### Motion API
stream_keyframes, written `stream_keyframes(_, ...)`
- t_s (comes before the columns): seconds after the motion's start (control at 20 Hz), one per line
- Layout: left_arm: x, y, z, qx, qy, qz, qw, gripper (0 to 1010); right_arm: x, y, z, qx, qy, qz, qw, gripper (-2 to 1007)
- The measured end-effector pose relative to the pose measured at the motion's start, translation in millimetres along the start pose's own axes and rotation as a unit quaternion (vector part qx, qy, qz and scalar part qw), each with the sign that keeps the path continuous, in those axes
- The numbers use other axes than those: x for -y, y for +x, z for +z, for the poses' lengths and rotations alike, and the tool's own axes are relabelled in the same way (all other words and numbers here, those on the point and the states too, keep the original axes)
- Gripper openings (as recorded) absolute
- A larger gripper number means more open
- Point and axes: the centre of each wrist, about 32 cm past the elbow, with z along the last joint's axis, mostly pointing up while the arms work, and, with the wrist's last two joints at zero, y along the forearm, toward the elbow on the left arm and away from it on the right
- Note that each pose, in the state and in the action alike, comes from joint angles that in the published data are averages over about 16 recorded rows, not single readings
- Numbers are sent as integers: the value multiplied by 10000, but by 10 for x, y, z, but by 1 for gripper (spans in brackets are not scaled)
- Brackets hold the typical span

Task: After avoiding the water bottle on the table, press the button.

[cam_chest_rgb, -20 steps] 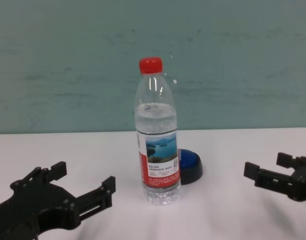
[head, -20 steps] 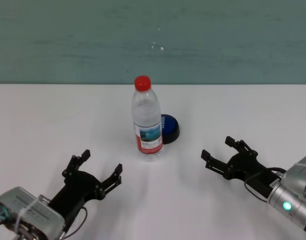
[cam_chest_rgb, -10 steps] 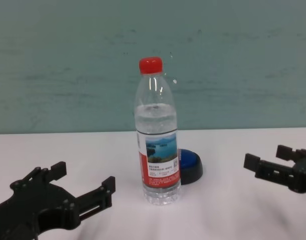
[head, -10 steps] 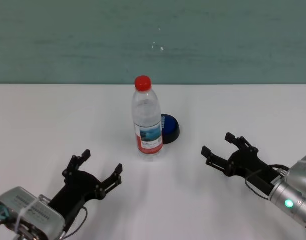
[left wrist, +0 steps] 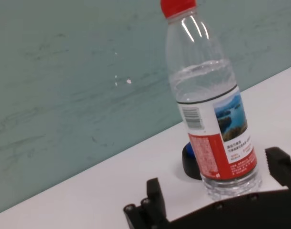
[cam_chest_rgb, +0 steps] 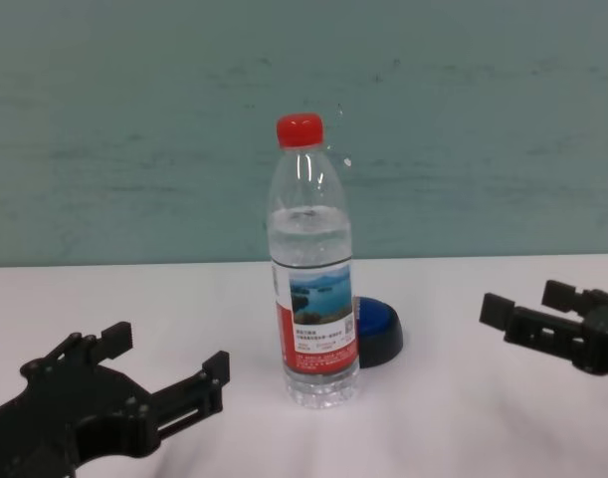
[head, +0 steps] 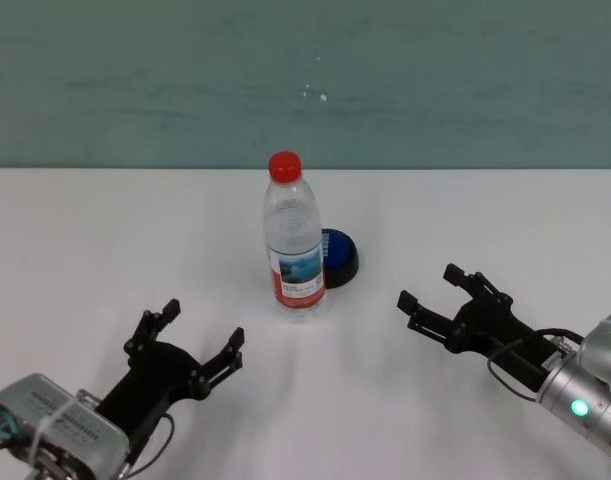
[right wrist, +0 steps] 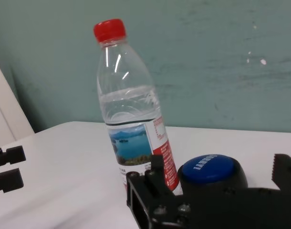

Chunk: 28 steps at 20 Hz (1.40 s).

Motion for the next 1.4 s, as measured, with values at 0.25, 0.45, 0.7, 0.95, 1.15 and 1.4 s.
stream_keyframes(0.25,0,0,0,0,0,0,10000,1000,1,-19,-11,75,-38,32,10000,1003)
stream_keyframes(0.45,0,0,0,0,0,0,10000,1000,0,-36,-26,177,-92,51,9998,1003)
stream_keyframes(0.7,0,0,0,0,0,0,10000,1000,-3,-55,-47,311,-156,68,9994,1003)
stream_keyframes(0.95,0,0,0,0,0,0,10000,1000,-6,-65,-63,401,-193,87,9990,1003)
stream_keyframes(1.15,0,0,0,0,0,0,10000,1000,-6,-66,-72,424,-208,101,9988,1003)
stream_keyframes(1.4,0,0,0,0,0,0,10000,1000,-5,-64,-80,431,-215,118,9988,1003)
